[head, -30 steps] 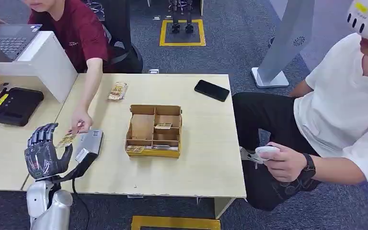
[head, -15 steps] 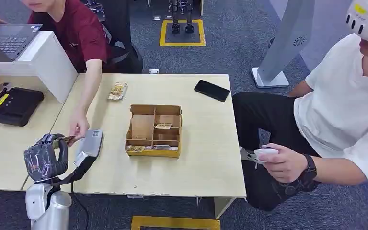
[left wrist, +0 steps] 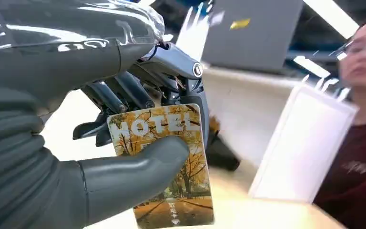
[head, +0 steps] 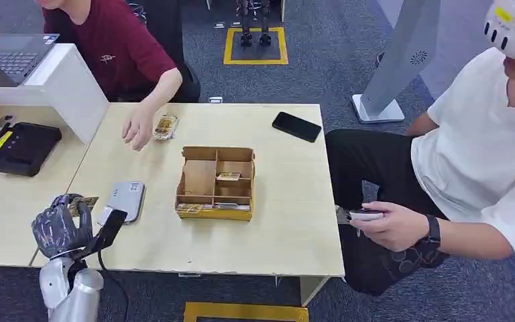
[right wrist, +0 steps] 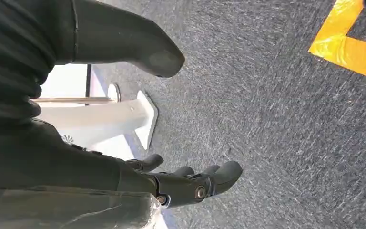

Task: Pass the card to the sensor for recognition and then transmit it.

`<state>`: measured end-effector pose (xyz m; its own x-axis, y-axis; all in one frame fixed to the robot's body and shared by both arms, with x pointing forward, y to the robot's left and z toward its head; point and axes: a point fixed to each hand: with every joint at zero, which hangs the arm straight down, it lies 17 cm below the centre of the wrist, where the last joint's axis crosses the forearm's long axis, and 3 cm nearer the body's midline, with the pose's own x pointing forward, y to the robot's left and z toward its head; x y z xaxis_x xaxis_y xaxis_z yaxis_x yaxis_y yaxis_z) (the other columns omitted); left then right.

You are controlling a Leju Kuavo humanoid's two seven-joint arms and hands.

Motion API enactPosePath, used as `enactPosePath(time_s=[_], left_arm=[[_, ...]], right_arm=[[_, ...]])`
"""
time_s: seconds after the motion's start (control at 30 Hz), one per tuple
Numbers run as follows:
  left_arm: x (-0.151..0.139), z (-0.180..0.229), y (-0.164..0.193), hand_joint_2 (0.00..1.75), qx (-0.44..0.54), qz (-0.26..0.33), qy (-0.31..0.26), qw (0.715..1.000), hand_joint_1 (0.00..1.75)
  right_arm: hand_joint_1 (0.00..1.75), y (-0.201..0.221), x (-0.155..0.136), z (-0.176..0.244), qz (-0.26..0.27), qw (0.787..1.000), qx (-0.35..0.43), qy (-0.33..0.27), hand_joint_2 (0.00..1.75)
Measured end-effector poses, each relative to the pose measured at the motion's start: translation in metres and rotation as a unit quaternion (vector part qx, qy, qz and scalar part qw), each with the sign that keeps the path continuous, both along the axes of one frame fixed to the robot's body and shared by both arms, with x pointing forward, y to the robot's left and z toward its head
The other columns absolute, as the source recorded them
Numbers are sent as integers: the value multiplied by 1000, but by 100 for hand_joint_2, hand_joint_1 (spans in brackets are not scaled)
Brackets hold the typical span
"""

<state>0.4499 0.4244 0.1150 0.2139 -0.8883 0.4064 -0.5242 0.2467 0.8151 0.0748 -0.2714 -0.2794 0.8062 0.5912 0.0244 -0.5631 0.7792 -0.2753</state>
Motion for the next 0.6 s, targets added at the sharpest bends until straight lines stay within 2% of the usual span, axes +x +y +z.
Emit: enactPosePath(time_s=[0.13,0.27,0.6], left_arm=[[10,-28,-1,175,-75,1,30,997,175],[25,-56,-23,175,-181,-44,67,980,175],[39,-60,-51,175,-257,-77,70,961,175]], right_arm=[[0,-1,0,0,1,1000,-1,0,175],[0,-1,0,0,1,1000,-2,1,175],[0,-3,-1,0,0,1000,-4,1,175]])
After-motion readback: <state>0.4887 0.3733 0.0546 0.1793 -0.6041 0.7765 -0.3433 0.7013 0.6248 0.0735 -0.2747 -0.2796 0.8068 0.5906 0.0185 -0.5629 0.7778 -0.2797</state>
